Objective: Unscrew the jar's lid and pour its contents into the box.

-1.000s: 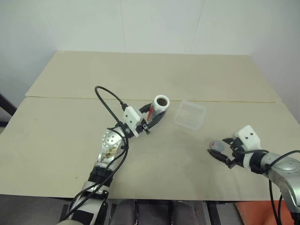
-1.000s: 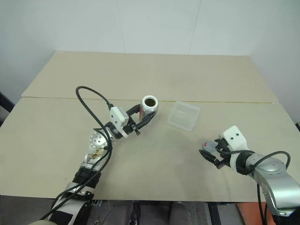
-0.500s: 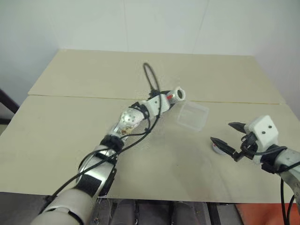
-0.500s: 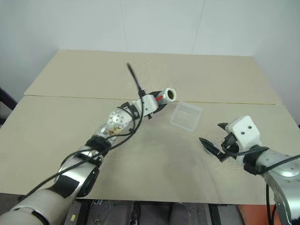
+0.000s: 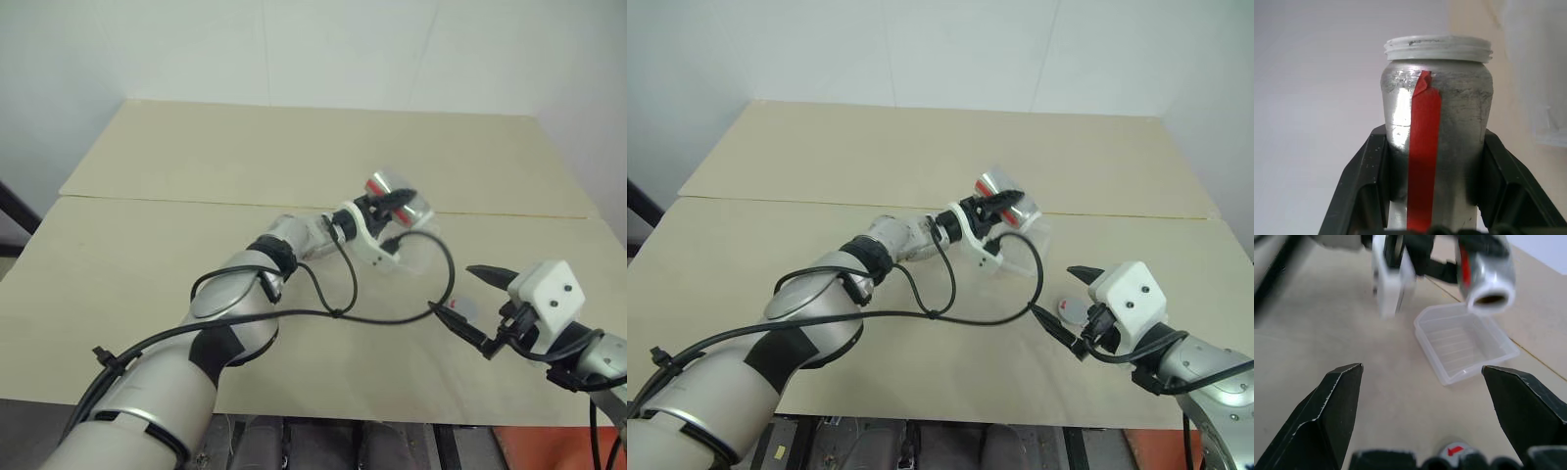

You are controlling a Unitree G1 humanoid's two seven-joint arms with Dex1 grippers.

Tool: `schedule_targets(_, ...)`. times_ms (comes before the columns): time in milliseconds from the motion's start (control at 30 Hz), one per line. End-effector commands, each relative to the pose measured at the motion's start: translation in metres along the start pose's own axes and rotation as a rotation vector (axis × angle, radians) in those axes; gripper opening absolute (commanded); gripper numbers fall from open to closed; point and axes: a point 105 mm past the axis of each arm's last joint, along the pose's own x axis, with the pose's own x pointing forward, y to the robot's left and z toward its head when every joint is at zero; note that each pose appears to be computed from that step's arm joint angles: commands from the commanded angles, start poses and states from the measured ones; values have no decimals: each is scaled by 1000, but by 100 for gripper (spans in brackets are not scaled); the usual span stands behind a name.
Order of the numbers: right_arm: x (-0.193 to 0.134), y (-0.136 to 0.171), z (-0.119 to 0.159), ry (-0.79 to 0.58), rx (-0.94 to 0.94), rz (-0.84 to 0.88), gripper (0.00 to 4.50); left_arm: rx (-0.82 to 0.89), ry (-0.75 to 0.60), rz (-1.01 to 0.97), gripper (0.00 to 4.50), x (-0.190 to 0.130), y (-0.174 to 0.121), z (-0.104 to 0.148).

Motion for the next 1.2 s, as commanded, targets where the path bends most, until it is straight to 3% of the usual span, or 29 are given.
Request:
schedule_targets(33, -5, 2, 13, -48, -34, -25, 448, 185, -59, -4, 191, 5, 9, -2)
schedule_targets(267, -5, 9, 13, -54, -15, -34, 448, 252, -41, -87, 191, 6, 3, -8)
schedule_targets(433, -6, 5, 11, -38, -21, -52, 448, 175, 24, -79, 191, 8, 7, -15)
schedule_targets(567, -6, 3, 8, -27, -20, -56, 448, -145, 188, -48, 191, 6, 10, -32)
schedule_targets(733, -5, 2, 5, -23, -11, -61, 448, -750, 393, 59, 191, -9, 12, -63)
schedule_targets(767, -4, 2, 5, -24, -10, -59, 448, -939, 423, 98, 191, -14, 10, -70)
schedule_targets(867, -1, 1, 6, -38, -1, -53, 448, -1414, 416, 215, 191, -31, 3, -81)
schedule_targets(1000, 5, -1, 7, -62, 6, -38, 448, -1820, 317, 510, 191, -52, 5, -91)
schedule_targets(1100, 11, -3, 7, -80, 10, -26, 448, -1908, 236, 723, 191, -74, 8, -88)
schedule_targets(1200, 19, -3, 7, -99, 13, -1, 448, -1863, 289, 779, 191, -96, -3, -69)
